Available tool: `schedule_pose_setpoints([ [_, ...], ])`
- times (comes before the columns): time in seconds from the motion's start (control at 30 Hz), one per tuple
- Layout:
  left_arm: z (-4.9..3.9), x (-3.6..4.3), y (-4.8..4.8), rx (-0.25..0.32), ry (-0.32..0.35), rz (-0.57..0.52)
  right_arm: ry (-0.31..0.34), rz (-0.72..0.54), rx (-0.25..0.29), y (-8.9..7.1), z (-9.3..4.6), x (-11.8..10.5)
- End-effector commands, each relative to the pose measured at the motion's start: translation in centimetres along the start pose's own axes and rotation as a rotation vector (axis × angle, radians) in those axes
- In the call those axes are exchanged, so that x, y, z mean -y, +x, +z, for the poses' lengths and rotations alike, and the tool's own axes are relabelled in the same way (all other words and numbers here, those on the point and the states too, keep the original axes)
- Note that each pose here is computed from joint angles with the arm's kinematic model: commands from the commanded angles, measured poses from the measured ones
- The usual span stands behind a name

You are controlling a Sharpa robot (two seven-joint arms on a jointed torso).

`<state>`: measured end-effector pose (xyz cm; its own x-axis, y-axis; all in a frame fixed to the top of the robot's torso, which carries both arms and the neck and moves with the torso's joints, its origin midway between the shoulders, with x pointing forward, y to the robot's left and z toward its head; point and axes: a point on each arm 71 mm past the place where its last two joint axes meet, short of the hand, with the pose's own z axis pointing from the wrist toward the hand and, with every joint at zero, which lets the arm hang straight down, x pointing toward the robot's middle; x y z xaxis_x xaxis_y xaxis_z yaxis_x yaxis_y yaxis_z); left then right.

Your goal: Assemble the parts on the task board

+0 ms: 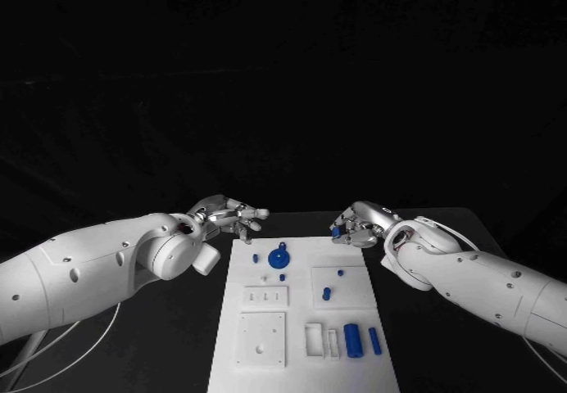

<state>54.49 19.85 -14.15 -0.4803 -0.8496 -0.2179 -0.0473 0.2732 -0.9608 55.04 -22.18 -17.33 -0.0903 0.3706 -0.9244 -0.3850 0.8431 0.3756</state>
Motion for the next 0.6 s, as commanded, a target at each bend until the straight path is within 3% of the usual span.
schedule_pose_setpoints([
  [0.03, 0.78, -0.39, 0.71, -0.046, -0.096, 0.092, 0.028, -0.065, -0.026, 0.1, 0.4, -1.7],
  [0.33, 2.41, -0.66, 2.27, -0.071, -0.160, 0.184, 0.009, -0.063, -0.029, 1.0, 1.5, -5.8],
  [0.6, 3.25, -1.02, 3.32, -0.037, -0.245, 0.243, -0.027, -0.043, -0.023, 1.6, 2.0, -8.5],
])
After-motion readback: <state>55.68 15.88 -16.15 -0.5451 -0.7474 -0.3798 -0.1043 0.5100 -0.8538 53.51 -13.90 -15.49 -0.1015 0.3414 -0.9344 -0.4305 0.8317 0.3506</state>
